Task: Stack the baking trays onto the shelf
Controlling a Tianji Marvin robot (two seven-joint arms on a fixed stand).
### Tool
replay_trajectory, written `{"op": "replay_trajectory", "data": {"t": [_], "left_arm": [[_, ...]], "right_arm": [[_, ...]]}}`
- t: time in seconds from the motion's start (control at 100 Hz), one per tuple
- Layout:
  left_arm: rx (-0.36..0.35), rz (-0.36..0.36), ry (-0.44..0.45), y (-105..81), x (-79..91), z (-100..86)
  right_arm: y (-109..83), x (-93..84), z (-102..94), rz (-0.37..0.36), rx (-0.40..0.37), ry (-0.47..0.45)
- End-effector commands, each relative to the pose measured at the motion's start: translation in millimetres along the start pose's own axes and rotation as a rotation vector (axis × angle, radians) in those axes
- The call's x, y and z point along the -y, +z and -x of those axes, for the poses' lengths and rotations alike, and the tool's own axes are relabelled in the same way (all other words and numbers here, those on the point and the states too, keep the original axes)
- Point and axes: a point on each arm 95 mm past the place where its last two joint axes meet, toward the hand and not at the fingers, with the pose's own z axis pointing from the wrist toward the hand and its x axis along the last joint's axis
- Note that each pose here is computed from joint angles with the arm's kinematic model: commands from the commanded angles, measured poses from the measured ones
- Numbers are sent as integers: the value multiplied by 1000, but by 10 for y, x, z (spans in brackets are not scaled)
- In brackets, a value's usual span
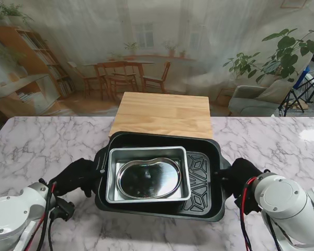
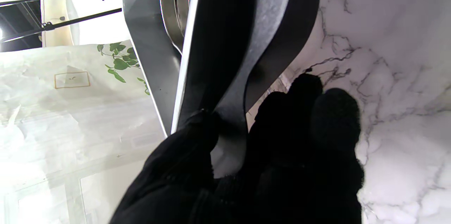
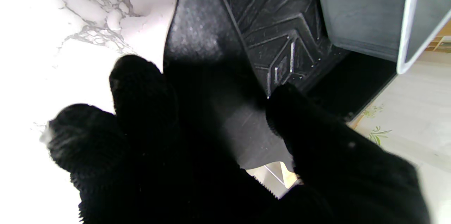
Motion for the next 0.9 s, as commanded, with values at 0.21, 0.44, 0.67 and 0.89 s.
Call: {"op": "replay_trajectory", "data": {"t": [0.21,0.44,0.67,0.89], "left_arm": [[-251,231,-5,-158,-527,-654],[-272,228,-2,-132,-515,-745],[-311,235,10,-144,-500,-861],[-324,228,17,-119,-471,-917]], "right_arm": [[-403,335,-625,-174,-304,17],[-424,261,-701,-163,-339,21],[-452,186,-781,-152,-374,12],[-456,113,-818,-138,-384,23]]}}
